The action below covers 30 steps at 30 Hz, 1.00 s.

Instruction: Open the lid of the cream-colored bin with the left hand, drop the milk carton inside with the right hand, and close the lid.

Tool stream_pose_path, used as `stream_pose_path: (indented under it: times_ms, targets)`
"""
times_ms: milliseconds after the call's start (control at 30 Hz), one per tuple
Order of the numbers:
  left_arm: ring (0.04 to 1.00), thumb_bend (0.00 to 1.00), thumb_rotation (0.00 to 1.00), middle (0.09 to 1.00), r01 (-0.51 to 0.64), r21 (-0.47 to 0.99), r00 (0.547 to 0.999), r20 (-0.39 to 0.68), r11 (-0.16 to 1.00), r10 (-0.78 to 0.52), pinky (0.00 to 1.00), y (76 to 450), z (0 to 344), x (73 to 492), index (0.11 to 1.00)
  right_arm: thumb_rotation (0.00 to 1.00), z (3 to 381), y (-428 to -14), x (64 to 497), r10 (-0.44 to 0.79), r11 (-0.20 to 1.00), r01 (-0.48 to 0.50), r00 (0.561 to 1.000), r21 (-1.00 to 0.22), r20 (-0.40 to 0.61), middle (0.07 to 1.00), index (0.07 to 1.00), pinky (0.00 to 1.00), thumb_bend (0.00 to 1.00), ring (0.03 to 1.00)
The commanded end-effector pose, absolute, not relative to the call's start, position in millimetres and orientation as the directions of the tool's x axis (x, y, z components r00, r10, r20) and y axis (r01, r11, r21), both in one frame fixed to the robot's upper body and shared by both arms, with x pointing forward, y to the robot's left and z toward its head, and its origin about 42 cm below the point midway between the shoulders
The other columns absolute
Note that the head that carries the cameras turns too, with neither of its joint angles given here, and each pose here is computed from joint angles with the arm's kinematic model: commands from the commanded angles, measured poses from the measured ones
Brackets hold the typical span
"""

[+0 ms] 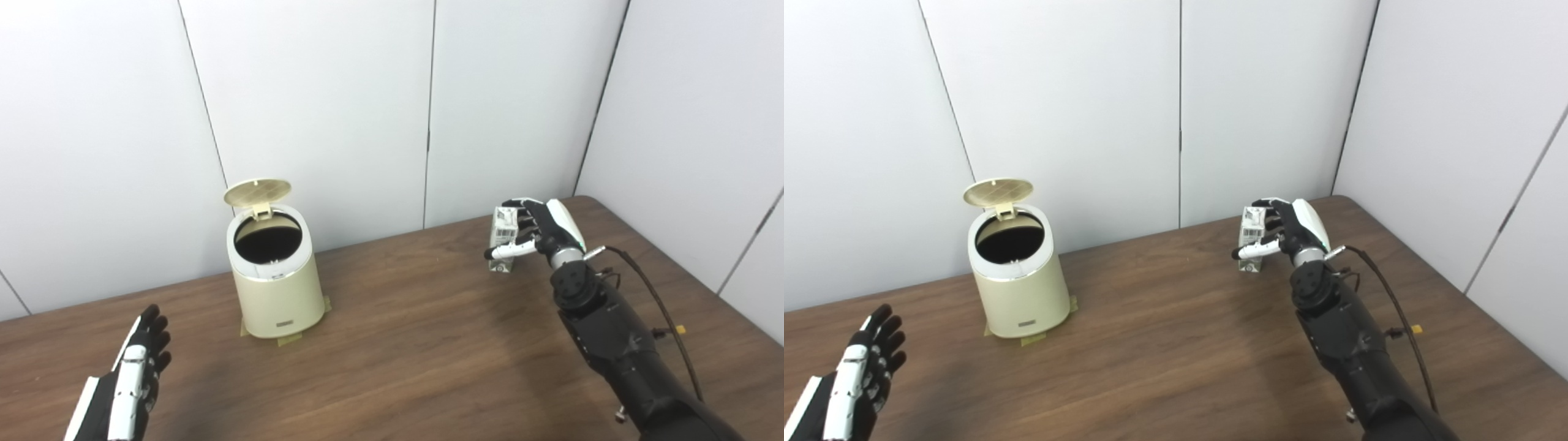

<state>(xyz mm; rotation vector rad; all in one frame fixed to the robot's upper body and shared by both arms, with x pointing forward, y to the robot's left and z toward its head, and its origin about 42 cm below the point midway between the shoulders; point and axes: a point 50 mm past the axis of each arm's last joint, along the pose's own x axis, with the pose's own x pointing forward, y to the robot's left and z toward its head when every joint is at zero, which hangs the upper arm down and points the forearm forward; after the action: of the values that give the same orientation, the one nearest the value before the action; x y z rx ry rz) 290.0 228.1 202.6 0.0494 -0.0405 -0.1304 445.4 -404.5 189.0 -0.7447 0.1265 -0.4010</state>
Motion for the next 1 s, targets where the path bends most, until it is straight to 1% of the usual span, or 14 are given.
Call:
stream_pose_path:
  times_ms: [0, 33, 67, 100, 200, 300, 567, 700, 767, 867, 967]
  targets:
    - [1.000, 0.31, 1.00, 1.000, 0.150, 0.069, 0.982, 0.108, 0.986, -0.157, 1.00, 226.5, 216.2, 293.8, 1.000, 0.00, 223.4, -412.1, 461.2, -0.391, 0.643, 0.391, 0.907, -0.659, 0.156, 0.551, 0.631, 0.50, 0.69, 0.542]
    - [1.000, 0.31, 1.00, 1.000, 0.155, 0.071, 0.980, 0.111, 0.985, -0.162, 1.00, 226.5, 215.7, 294.7, 1.000, 0.00, 222.5, -413.4, 461.8, -0.390, 0.631, 0.400, 0.904, -0.664, 0.173, 0.501, 0.582, 0.47, 0.61, 0.506]
    - [1.000, 0.31, 1.00, 1.000, 0.158, 0.074, 0.980, 0.114, 0.985, -0.166, 1.00, 226.4, 215.5, 295.2, 1.000, 0.00, 222.2, -413.9, 462.2, -0.388, 0.620, 0.407, 0.902, -0.671, 0.188, 0.482, 0.550, 0.45, 0.57, 0.464]
    - [1.000, 0.32, 1.00, 0.999, 0.159, 0.077, 0.979, 0.114, 0.984, -0.167, 1.00, 226.3, 215.7, 295.8, 1.000, 0.00, 222.5, -414.0, 462.7, -0.388, 0.613, 0.412, 0.900, -0.674, 0.197, 0.473, 0.521, 0.43, 0.54, 0.439]
    - [0.994, 0.34, 0.99, 0.991, 0.157, 0.083, 0.979, 0.115, 0.984, -0.166, 1.00, 224.8, 217.8, 297.1, 1.000, 0.00, 224.0, -413.6, 463.7, -0.396, 0.611, 0.416, 0.897, -0.674, 0.195, 0.486, 0.482, 0.41, 0.52, 0.440]
    - [0.993, 0.34, 0.99, 0.991, 0.157, 0.085, 0.979, 0.117, 0.984, -0.166, 1.00, 225.2, 217.4, 297.9, 1.000, 0.00, 223.7, -413.3, 463.2, -0.395, 0.618, 0.418, 0.897, -0.666, 0.196, 0.475, 0.493, 0.39, 0.52, 0.435]
    - [0.989, 0.37, 0.96, 0.987, 0.152, 0.090, 0.980, 0.119, 0.984, -0.163, 1.00, 228.2, 215.3, 297.1, 1.000, 0.00, 219.8, -409.7, 459.8, -0.395, 0.633, 0.432, 0.894, -0.643, 0.211, 0.491, 0.489, 0.37, 0.52, 0.413]
    - [0.986, 0.36, 0.97, 0.986, 0.144, 0.091, 0.981, 0.119, 0.985, -0.155, 1.00, 225.5, 215.5, 294.6, 1.000, 0.00, 221.1, -405.9, 456.3, -0.390, 0.624, 0.455, 0.886, -0.635, 0.252, 0.481, 0.495, 0.36, 0.52, 0.399]
    - [0.983, 0.38, 0.96, 0.986, 0.142, 0.094, 0.980, 0.124, 0.985, -0.153, 1.00, 224.4, 214.2, 294.0, 1.000, 0.00, 225.5, -400.7, 453.0, -0.378, 0.632, 0.469, 0.882, -0.618, 0.282, 0.475, 0.501, 0.34, 0.52, 0.385]
    - [0.986, 0.42, 0.93, 0.988, 0.141, 0.083, 0.981, 0.120, 0.986, -0.151, 1.00, 222.8, 209.0, 291.4, 1.000, 0.00, 234.8, -390.2, 446.9, -0.326, 0.627, 0.486, 0.874, -0.609, 0.361, 0.479, 0.512, 0.32, 0.52, 0.369]
    - [0.982, 0.40, 0.92, 0.986, 0.135, 0.078, 0.984, 0.108, 0.988, -0.144, 1.00, 220.2, 204.0, 287.1, 1.000, 0.00, 241.9, -380.2, 442.2, -0.305, 0.641, 0.491, 0.868, -0.590, 0.391, 0.489, 0.526, 0.30, 0.51, 0.362]
